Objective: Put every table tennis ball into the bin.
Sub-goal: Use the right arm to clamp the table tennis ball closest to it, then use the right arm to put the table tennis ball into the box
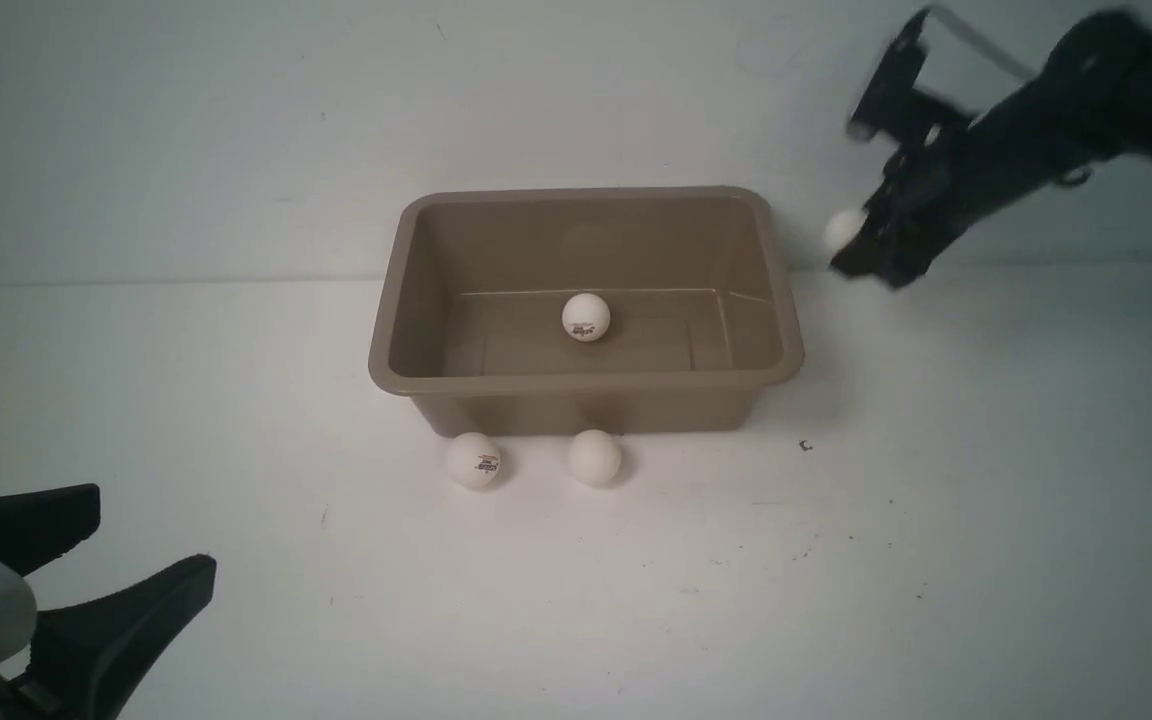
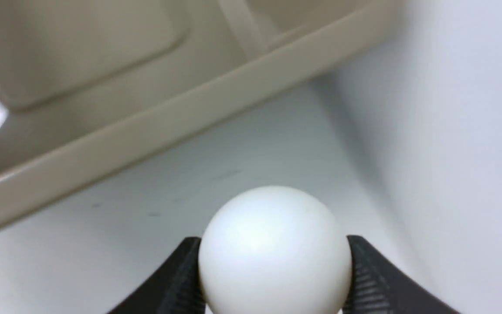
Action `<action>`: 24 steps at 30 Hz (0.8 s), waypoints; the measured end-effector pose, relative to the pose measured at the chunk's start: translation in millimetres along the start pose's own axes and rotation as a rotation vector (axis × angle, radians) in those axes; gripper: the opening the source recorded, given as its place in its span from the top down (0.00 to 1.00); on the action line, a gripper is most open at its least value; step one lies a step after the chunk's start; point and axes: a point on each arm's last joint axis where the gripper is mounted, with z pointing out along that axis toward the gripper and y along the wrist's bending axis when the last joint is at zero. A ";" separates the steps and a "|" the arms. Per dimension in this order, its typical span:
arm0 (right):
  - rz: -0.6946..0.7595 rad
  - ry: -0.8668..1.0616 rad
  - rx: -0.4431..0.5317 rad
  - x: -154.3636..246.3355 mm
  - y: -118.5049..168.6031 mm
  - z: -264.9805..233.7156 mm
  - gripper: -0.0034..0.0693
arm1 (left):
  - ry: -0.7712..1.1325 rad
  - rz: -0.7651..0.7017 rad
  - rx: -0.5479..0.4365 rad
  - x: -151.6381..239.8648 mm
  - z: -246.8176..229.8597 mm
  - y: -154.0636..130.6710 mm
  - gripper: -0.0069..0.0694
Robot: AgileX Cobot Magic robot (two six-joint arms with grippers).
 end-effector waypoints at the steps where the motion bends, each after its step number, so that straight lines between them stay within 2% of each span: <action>1: 0.004 -0.006 0.008 -1.5 -1.6 -5.9 0.46 | 0.000 0.000 0.000 0.0 0.0 0.0 0.27; 2: 0.017 -0.061 0.012 -14.4 -1.8 -32.1 0.46 | 0.000 0.000 0.000 0.0 0.0 0.0 0.27; 3: 0.017 -0.069 0.011 -16.7 -1.8 -35.2 0.46 | 0.000 0.000 0.000 0.0 0.0 0.0 0.27; 5: 0.024 -0.158 -0.092 -33.4 11.9 -44.6 0.46 | 0.000 0.000 0.000 0.0 0.0 0.0 0.27; 6: 0.024 -0.158 -0.092 -33.4 11.9 -44.6 0.46 | 0.000 0.000 0.000 0.0 0.0 0.0 0.27; 8: 0.000 -0.246 -0.227 -56.9 36.7 -38.7 0.46 | -0.001 -0.001 0.000 -0.1 0.0 0.0 0.27; 11: -0.031 -0.275 -0.293 -75.2 58.8 -23.8 0.46 | -0.004 -0.006 0.003 -0.4 0.0 -0.2 0.27; 18: -0.029 -0.265 -0.293 -79.5 72.4 10.2 0.46 | -0.031 -0.041 0.019 -2.8 -0.1 -1.7 0.27; 22: 0.031 -0.248 -0.283 -72.1 71.6 28.3 0.46 | -0.034 -0.046 0.021 -3.1 -0.1 -1.8 0.27; 24: 0.054 -0.255 -0.257 -72.1 69.1 30.9 0.41 | -0.036 -0.048 0.021 -3.3 -0.1 -1.8 0.27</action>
